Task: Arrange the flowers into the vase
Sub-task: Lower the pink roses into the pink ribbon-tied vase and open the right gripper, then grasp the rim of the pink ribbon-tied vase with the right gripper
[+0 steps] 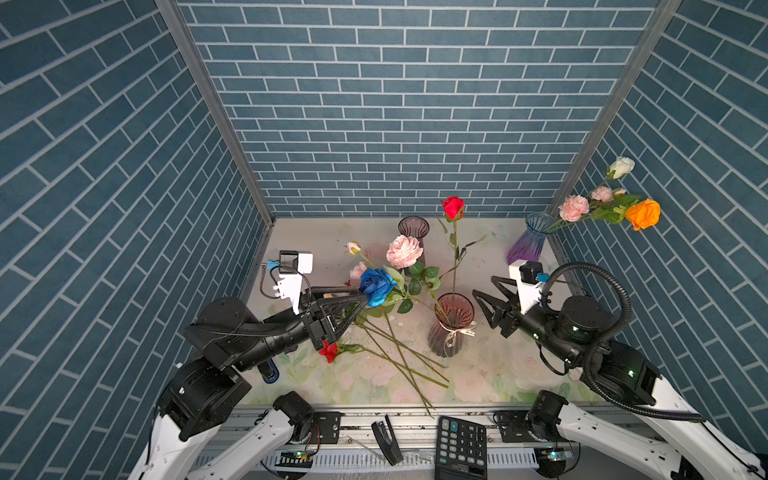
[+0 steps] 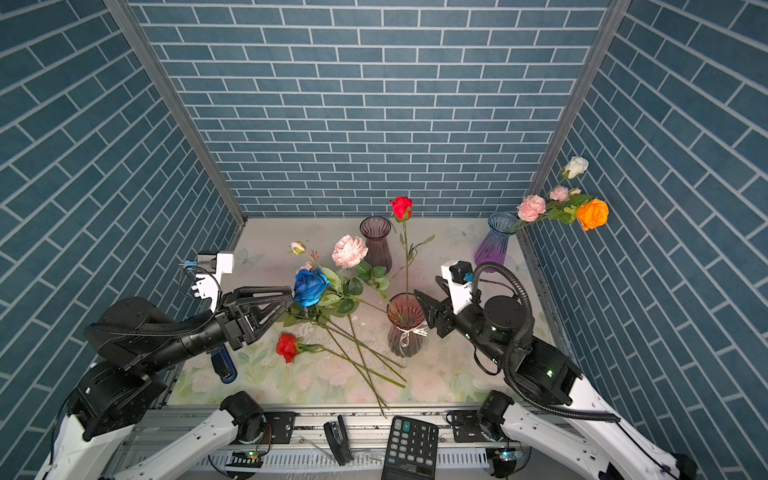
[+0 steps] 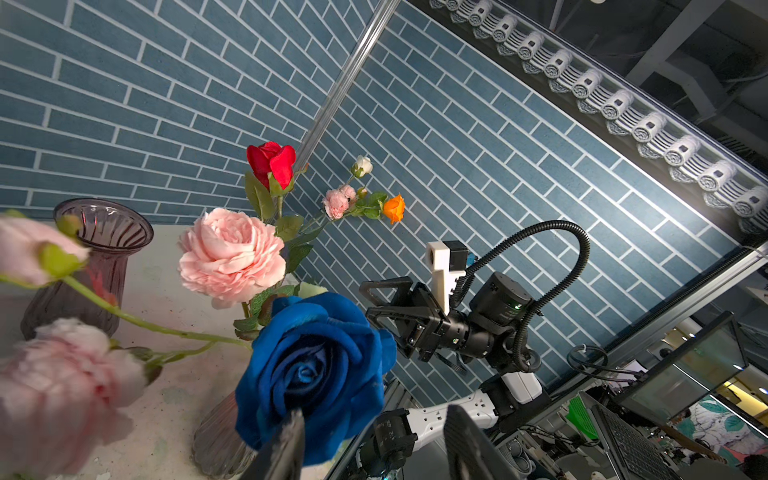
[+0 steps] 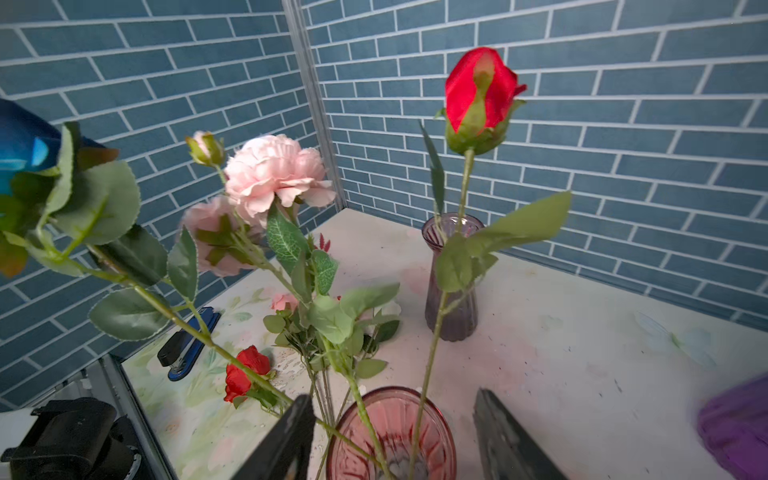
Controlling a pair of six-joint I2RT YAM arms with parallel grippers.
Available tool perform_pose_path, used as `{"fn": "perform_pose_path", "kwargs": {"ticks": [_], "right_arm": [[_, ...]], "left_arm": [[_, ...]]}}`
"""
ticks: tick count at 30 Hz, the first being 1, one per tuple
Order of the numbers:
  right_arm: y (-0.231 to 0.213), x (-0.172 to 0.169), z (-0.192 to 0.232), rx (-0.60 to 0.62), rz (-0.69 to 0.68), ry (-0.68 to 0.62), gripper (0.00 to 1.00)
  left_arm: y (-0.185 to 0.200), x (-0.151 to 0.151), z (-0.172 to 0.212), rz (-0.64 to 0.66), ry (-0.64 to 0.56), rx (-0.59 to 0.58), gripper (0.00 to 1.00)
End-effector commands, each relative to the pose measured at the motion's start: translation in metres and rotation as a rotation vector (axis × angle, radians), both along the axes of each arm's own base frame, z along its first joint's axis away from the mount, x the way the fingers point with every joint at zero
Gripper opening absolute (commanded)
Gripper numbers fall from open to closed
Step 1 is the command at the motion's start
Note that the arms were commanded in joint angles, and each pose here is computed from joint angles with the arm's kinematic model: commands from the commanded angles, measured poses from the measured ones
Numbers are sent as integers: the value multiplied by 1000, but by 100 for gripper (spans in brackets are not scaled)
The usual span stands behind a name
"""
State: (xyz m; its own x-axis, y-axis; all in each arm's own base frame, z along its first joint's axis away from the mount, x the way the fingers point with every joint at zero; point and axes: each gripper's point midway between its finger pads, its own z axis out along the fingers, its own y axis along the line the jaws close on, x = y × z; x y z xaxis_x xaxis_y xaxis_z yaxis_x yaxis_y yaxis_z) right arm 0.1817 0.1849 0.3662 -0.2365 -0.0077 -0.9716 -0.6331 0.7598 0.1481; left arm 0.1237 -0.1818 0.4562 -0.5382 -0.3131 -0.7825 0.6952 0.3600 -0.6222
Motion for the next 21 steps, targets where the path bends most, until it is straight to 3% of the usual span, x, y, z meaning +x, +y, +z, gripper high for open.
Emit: {"fn": "perform_pose_path", "kwargs": {"ticks": [1,13,21], "right_arm": [[-31,7,-36,-76,-184,184,61],[-1,13,-100,-186,-113,567,61],[12,33,-123,-202,-136,676,55]], "left_arm": [[13,-4,13,52,-58,15,56],[69,-32,48,238,-239,-57,55],[80,-37,38,271,-228,-52,55]]}}
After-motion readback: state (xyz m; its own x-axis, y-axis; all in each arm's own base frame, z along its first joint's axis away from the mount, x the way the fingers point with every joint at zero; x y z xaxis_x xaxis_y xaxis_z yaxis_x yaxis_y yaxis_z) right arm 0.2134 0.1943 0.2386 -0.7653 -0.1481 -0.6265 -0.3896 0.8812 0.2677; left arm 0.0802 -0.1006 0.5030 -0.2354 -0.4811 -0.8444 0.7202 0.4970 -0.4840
